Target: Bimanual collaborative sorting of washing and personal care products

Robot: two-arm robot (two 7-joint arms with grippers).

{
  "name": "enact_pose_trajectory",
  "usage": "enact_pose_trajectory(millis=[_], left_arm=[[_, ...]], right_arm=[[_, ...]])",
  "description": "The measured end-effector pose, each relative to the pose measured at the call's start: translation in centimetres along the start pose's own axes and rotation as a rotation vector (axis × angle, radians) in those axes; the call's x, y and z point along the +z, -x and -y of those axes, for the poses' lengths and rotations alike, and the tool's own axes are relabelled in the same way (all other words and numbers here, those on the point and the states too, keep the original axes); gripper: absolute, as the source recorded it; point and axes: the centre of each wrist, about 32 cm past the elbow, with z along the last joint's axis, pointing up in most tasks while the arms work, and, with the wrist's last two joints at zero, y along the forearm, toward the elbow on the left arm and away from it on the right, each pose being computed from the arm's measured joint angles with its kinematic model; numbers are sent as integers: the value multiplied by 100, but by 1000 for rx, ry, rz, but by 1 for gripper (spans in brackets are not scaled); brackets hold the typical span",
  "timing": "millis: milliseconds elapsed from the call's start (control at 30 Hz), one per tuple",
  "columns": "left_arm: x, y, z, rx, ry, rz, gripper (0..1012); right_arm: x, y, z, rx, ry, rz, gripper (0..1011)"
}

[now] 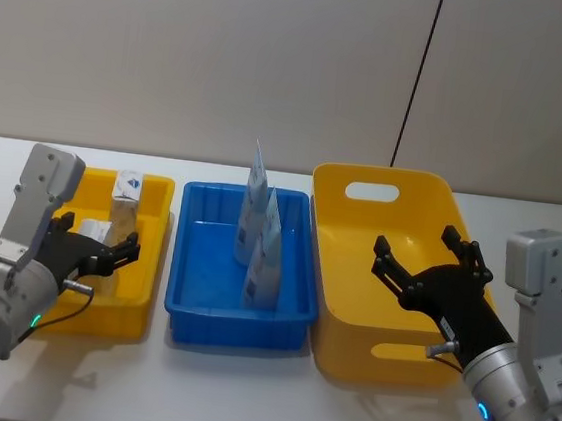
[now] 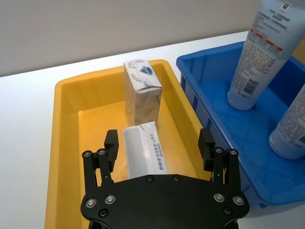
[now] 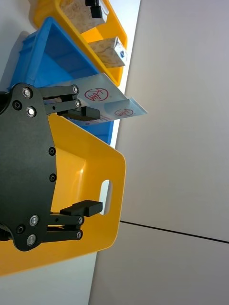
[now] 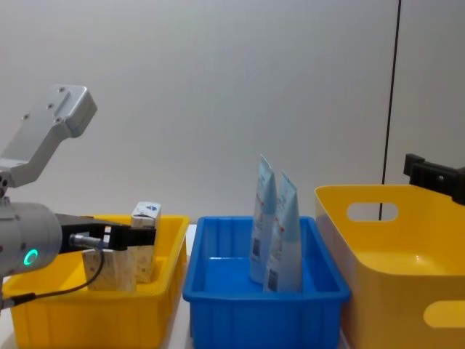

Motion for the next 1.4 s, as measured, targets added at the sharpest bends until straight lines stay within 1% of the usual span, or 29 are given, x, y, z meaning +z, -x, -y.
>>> enact_pose_trajectory(millis=[267, 567, 767, 967, 1100, 1400], left_arm=[[23, -23, 47, 5, -15, -3, 1002], [38, -56, 89, -8, -55, -11, 1002], [37, -66, 83, -13, -82, -20, 1001], [52, -71, 55, -14, -111, -23, 1001], [72, -81, 34, -12, -127, -19, 1002], [106, -103, 13, -3, -141, -8, 1002]], right_arm=[[0, 0, 0, 0, 0, 0, 1002], [0, 0, 0, 0, 0, 0, 1002], [0, 0, 0, 0, 0, 0, 1002], [0, 0, 0, 0, 0, 0, 1002], [0, 0, 0, 0, 0, 0, 1002], [0, 0, 0, 0, 0, 0, 1002]])
